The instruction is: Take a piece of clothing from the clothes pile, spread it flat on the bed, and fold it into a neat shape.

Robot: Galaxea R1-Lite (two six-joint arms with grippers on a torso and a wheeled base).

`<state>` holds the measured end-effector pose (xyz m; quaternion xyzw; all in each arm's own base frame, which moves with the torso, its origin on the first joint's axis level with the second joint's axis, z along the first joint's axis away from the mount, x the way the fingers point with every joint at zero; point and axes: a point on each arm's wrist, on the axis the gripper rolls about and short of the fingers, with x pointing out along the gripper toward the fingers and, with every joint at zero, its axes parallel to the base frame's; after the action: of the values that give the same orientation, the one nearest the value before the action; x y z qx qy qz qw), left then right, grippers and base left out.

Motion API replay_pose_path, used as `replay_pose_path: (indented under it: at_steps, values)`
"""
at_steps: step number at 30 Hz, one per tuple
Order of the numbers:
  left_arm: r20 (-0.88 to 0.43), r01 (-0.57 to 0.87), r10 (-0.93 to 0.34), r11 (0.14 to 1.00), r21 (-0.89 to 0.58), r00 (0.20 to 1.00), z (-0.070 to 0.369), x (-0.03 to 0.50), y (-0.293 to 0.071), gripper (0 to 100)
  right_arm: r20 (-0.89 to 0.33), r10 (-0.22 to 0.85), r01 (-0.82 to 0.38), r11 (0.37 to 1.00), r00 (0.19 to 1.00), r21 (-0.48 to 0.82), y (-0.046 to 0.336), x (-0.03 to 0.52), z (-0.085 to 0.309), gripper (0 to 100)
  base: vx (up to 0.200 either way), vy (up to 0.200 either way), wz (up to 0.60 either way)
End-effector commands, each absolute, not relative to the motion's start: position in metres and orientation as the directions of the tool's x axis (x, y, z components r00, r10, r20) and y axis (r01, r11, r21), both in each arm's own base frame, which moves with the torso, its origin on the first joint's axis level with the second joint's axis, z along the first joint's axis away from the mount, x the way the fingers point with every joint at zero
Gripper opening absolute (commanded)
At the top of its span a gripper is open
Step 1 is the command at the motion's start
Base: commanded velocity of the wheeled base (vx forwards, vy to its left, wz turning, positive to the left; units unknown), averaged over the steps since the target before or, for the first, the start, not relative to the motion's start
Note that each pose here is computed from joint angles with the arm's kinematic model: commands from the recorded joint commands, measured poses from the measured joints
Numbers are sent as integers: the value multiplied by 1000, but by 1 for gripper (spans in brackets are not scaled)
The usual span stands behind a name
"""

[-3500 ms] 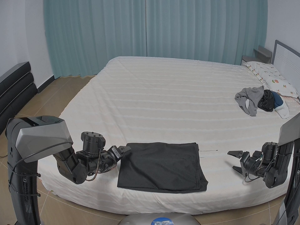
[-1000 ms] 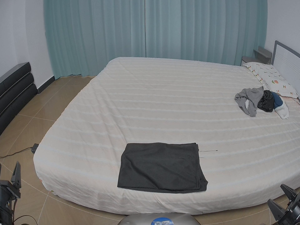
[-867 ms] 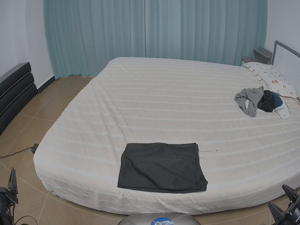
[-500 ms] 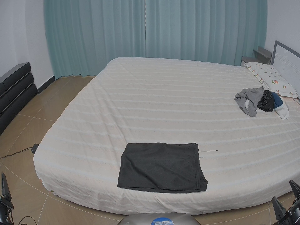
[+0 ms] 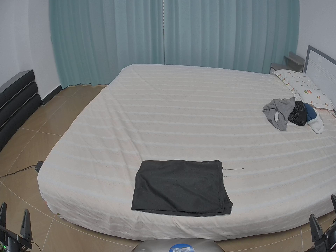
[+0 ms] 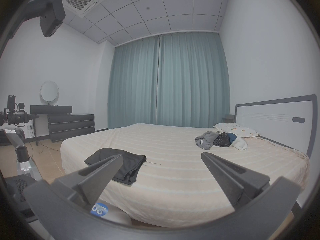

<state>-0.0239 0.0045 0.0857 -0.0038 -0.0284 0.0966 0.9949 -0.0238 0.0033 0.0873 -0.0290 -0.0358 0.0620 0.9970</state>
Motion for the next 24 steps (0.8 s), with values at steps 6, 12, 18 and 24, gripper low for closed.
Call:
replay_pose_path:
  at_steps: [6, 12, 18, 24]
  values:
    - [44, -70, 71, 997, -11, 997, 81, -24, 2, 100, 52, 118, -119, 992, 992, 27, 3, -23, 82, 100, 0, 0, 0]
    - [43, -52, 52, 999, 2, 998, 81, -24, 1, 100, 47, 81, -82, 996, 996, 22, 2, -23, 81, 100, 0, 0, 0]
    - [25, -16, 15, 1000, 9, 1000, 79, -23, 0, 100, 47, 43, -44, 999, 998, 25, 2, -23, 81, 100, 0, 0, 0]
    - [-9, 11, -11, 1000, 11, 1000, 75, -23, 0, 100, -32, -14, 13, 1000, 999, -18, 0, -24, 75, 100, 0, 0, 0]
